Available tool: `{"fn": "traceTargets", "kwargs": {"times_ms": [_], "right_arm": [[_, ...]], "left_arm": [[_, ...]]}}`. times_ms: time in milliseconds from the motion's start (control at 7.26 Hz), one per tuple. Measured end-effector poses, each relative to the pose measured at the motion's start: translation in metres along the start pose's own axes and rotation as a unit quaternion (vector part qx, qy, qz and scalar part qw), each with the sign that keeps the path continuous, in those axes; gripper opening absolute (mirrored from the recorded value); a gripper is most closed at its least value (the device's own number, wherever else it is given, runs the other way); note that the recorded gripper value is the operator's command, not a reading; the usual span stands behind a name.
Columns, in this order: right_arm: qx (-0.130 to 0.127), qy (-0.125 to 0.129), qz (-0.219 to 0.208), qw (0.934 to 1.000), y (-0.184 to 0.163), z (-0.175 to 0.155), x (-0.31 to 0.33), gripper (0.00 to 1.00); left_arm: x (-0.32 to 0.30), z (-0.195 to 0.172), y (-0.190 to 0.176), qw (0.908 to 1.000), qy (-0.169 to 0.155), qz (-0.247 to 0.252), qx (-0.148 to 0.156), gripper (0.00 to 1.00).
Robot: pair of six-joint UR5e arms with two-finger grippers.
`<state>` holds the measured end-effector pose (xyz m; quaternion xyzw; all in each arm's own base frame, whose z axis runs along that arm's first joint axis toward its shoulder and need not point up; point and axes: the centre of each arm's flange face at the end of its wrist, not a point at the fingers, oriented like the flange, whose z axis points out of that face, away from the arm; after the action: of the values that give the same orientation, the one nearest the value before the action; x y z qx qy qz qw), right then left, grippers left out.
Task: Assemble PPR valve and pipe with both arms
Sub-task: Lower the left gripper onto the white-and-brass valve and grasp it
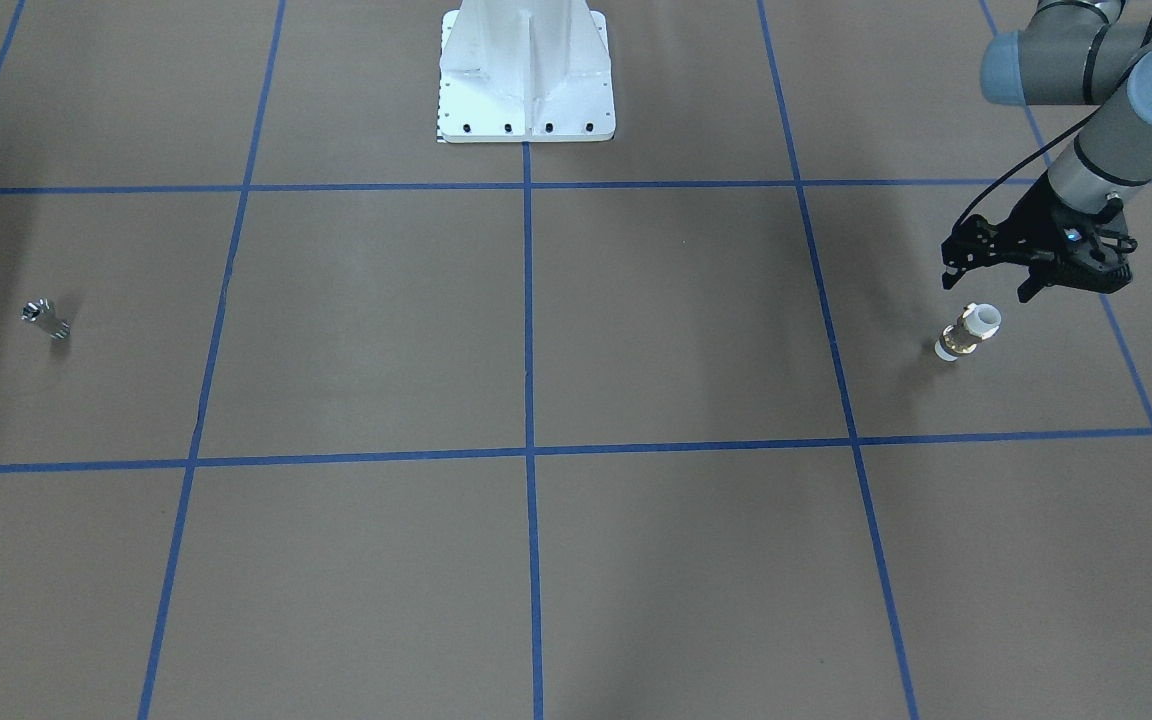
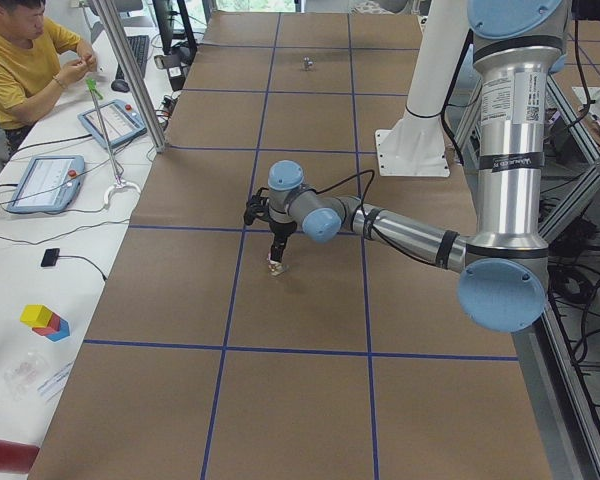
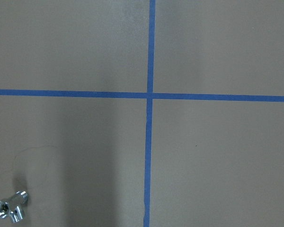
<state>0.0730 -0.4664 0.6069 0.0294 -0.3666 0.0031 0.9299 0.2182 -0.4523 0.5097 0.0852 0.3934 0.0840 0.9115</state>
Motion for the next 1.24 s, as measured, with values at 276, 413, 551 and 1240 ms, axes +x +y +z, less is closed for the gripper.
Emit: {"fn": "traceTargets", "kwargs": {"times_ms": [276, 413, 551, 1240], "right_arm": [[0.000, 0.000, 0.000, 1.0000, 0.000, 0.000, 0.000, 1.00], [0.000, 0.000, 0.000, 1.0000, 0.000, 0.000, 0.000, 1.00], [0.000, 0.001, 0.000, 1.0000, 0.000, 0.000, 0.000, 1.00], [0.000, 0.001, 0.000, 1.0000, 0.000, 0.001, 0.000, 1.00]], "left_arm": [[-0.001, 0.016, -0.010, 1.0000, -0.004, -0.001, -0.007, 1.00], [-0.001, 0.022, -0.016, 0.9999, -0.006, -0.002, -0.009, 1.00], [-0.002, 0.027, -0.020, 0.9999, -0.007, -0.002, -0.012, 1.00], [-0.008, 0.037, -0.022, 0.9998, -0.011, -0.004, -0.019, 0.62]]}}
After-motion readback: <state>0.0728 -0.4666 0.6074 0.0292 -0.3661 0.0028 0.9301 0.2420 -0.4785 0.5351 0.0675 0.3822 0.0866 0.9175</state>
